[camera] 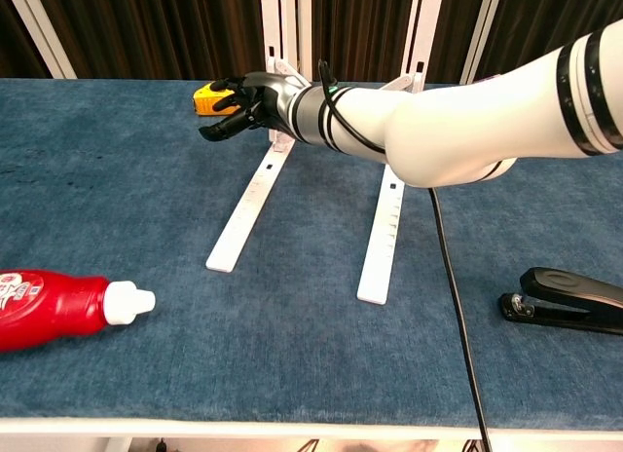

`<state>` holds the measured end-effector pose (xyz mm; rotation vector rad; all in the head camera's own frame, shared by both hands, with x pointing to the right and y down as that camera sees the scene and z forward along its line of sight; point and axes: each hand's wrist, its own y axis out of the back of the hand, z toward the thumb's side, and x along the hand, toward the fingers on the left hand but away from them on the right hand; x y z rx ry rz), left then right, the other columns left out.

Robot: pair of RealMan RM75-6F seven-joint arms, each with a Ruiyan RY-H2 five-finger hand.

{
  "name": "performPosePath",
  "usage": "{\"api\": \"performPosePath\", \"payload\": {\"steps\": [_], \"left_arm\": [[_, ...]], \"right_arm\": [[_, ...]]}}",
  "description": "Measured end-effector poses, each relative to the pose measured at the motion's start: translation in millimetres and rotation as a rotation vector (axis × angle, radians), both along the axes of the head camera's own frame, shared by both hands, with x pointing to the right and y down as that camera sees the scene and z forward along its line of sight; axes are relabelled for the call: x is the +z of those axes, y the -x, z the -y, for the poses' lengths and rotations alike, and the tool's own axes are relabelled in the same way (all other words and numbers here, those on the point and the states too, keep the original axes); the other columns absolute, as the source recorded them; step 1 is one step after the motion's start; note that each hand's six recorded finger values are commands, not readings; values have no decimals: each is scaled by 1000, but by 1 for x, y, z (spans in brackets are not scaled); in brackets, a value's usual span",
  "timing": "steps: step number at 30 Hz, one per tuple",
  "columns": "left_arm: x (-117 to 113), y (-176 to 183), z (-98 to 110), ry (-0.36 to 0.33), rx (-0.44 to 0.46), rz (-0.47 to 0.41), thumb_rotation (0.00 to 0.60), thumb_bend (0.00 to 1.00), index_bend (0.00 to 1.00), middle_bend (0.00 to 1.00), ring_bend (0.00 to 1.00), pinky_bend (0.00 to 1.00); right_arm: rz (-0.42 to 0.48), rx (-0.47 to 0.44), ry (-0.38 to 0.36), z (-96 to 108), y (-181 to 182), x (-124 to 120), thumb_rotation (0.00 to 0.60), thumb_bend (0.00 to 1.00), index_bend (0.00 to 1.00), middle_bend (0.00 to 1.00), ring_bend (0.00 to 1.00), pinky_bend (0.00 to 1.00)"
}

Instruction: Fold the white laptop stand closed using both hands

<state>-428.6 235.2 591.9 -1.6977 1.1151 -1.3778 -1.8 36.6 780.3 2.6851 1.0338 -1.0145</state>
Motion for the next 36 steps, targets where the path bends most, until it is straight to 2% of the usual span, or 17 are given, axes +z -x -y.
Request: {"api": "performPosePath", "payload": {"steps": [6,11,16,20,23,25,30,33,36], "left_arm": [[2,-1,0,-3,4,-12,600,48,171,167,79,135],[2,-2,0,-11,10,-16,600,48,171,167,79,135],[0,-2,1,-17,12,-17,600,48,171,167,79,135],[-1,-3,1,-24,14,-19,600,48,171,167,79,135],[-1,-3,1,-23,15,-19,600,49,171,167,79,135],[0,-3,2,-20,17,-21,600,49,171,167,79,135],[-1,-8,6,-26,32,-23,600,49,171,167,79,135],[-2,-12,9,-32,43,-28,600,48,171,167,79,135],[-3,-18,12,-38,56,-33,600,48,171,167,79,135]], "right_arm": [[-45,9,-47,6,-12,2,600,351,31,103,0,34],[-27,26,-32,4,-18,-1,600,351,31,102,0,34],[59,-35,-36,-11,-13,-26,600,350,31,102,0,34],[144,-104,-78,-25,-20,-61,600,350,31,102,0,34],[193,-142,-153,-31,-43,-96,600,350,31,102,0,34],[208,-142,-227,-30,-72,-122,600,348,31,102,0,34],[151,-45,-405,-22,-168,-170,600,330,31,103,0,34],[95,49,-448,-25,-219,-183,600,322,31,102,0,34],[52,122,-432,-23,-246,-181,600,302,30,92,0,35]]}}
